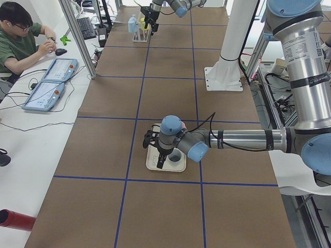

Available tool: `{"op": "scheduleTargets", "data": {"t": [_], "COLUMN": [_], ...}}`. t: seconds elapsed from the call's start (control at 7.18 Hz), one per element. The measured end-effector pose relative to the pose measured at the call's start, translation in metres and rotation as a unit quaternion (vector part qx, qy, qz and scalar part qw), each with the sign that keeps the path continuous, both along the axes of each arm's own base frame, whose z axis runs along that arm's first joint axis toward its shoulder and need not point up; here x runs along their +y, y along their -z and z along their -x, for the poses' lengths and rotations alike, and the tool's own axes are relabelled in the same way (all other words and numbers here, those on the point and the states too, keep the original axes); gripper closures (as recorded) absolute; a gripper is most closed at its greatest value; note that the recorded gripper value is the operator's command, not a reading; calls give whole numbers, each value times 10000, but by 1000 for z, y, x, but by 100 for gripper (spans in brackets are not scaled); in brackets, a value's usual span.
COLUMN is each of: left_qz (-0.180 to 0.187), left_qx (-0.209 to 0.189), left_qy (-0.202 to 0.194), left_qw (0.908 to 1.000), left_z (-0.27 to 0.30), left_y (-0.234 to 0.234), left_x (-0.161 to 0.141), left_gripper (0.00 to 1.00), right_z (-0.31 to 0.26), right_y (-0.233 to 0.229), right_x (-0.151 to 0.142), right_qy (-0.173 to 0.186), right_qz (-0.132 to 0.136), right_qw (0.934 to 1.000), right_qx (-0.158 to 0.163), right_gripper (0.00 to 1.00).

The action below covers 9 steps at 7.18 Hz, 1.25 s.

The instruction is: Transfer IKEA cup to right arm and place on rack

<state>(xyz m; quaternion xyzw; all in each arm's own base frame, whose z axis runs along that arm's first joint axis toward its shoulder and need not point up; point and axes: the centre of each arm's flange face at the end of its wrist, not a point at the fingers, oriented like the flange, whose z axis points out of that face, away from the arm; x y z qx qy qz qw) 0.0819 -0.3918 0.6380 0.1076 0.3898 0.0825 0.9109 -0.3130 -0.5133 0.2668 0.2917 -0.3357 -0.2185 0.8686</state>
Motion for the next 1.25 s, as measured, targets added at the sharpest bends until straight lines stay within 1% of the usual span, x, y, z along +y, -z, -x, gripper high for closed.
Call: {"op": "scheduleTargets", "data": {"t": [0.28, 0.42, 0.56, 0.7, 0.98, 1.25], "left_qz": [124, 167, 214, 261, 325, 378], "left_qx": [16, 15, 20, 48, 132, 256], "left_qy": [-182, -242, -281, -311, -376, -454], "left_qw": [9998, 9996, 9994, 9992, 9987, 9979], "left_z": [-11, -14, -16, -17, -19, -21], "left_y": [-11, -15, -18, -21, -22, -20], "left_x": [11, 15, 17, 19, 20, 22], "left_gripper": [1, 31, 75, 89, 100, 100], "right_z": [1, 2, 3, 4, 5, 5], "right_y": [1, 1, 1, 1, 0, 0], "right_x": [1, 1, 2, 3, 3, 3], "right_qy": [12, 19, 29, 41, 55, 58], "right_qz": [-1, -2, -2, -3, -9, -15], "right_qw": [10000, 10000, 10000, 10000, 10000, 10000], "right_qx": [-2, -2, -2, -1, 3, 5], "right_gripper": [0, 0, 0, 0, 0, 0]}}
